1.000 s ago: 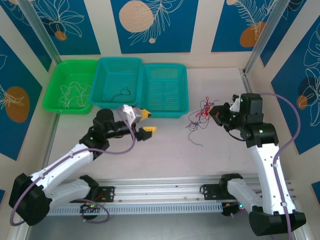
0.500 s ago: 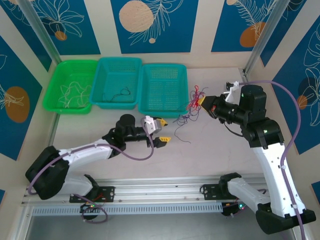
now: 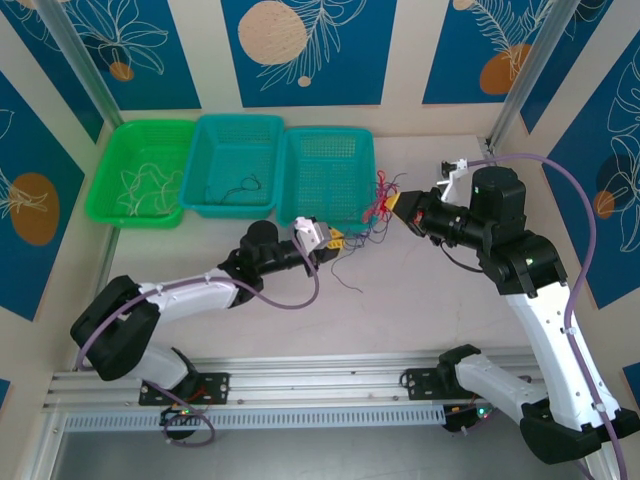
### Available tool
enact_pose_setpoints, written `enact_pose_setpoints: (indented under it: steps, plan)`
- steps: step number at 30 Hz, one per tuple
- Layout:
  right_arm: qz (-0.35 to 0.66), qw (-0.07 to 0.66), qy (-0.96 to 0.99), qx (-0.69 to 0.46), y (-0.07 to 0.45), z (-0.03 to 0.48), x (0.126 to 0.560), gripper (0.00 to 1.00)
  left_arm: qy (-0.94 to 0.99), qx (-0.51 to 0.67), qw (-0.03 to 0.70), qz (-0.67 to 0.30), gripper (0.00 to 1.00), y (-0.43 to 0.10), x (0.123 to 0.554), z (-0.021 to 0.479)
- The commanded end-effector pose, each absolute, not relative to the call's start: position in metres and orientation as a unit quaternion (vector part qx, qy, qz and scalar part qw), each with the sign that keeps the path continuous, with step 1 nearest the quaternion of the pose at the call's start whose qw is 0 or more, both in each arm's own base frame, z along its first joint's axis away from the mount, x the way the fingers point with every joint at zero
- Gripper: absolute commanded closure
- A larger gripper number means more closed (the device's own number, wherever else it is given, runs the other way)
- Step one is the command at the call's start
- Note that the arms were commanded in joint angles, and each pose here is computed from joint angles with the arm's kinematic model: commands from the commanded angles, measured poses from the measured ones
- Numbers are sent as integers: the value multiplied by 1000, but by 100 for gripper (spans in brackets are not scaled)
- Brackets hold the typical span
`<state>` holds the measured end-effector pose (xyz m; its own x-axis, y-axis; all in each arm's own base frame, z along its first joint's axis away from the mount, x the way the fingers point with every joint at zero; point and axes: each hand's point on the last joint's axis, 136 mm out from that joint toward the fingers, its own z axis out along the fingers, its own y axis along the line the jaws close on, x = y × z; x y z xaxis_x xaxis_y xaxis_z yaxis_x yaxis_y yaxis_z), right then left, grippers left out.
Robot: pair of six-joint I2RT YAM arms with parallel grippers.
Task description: Untangle the cables
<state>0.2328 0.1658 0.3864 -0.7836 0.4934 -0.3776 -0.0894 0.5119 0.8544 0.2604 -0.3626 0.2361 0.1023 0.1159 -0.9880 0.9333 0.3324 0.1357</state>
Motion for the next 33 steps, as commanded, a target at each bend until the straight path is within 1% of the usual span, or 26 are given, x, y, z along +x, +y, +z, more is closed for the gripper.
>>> enact_pose_setpoints:
  steps: [1,4,10,12,15,18,23,26,30,33]
  plan:
    - [445,326,823,137,152,383,233,100,566,451,595,-349,100,-360,258,250]
    - [387,333,843,170,131,358,239,100,585,428,606,-329,100,-343,260,247]
    - [224,334,882,248,67,279,248,100,634,339,640,-272,100,-288,275,261]
    - [176,319,891,273,44,247,248,100,657,298,653,-230,100,-261,281,268]
    - [134,283,893,324,11,205,245,100,695,221,664,-165,100,-211,291,276]
    - [135,249,880,381,-11,174,242,100,713,165,668,-135,100,-169,293,284]
    - [174,234,837,463,-38,148,242,100,719,103,677,-117,100,-124,289,295]
    - [195,219,818,495,-48,139,240,100,722,96,675,-115,100,-115,287,298]
    - [213,207,819,492,-44,132,242,100,713,112,680,-130,100,-120,285,309]
    - [181,202,818,507,-53,120,234,100,721,103,681,-81,100,-104,289,311]
